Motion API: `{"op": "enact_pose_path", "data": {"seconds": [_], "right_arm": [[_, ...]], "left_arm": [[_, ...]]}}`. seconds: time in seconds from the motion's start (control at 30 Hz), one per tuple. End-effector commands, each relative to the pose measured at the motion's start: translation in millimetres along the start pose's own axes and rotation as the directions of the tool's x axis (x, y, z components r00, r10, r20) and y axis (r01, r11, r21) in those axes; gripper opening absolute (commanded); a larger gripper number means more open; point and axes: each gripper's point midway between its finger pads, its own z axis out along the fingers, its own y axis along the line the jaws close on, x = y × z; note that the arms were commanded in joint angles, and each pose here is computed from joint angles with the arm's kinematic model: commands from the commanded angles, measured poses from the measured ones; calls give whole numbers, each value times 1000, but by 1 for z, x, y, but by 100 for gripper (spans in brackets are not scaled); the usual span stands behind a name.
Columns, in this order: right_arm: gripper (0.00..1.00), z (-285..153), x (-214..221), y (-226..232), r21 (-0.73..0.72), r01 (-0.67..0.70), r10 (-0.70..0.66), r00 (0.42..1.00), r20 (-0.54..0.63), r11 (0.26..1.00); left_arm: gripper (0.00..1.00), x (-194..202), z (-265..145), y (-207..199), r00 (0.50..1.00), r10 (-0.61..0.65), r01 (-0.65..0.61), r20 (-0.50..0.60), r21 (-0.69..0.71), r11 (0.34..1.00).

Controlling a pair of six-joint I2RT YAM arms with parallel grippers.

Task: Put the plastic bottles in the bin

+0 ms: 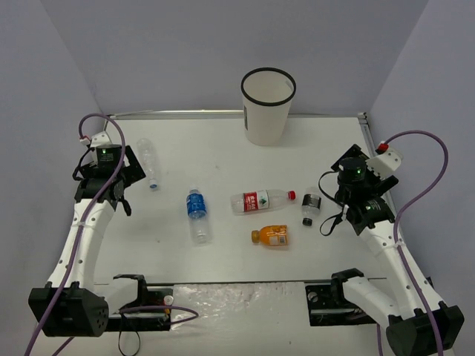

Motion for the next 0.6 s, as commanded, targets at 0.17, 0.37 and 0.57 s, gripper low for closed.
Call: {"op": "enact_pose_path", "data": {"seconds": [0.17, 0.37, 0.57], "right_arm": [[100, -5, -16, 4, -32, -87, 88, 995, 49, 996], [100, -1, 12, 24, -109, -37, 30, 998, -64, 993], [100, -1, 59, 32, -173, 50, -89, 971, -224, 984]], "left_arm": [[97, -26, -16, -12, 991, -83, 72, 108, 98, 993], [97, -18, -7, -24, 991, -111, 99, 80, 147, 984], [97, -6, 5, -35, 994, -105, 99, 24, 176, 979]]}}
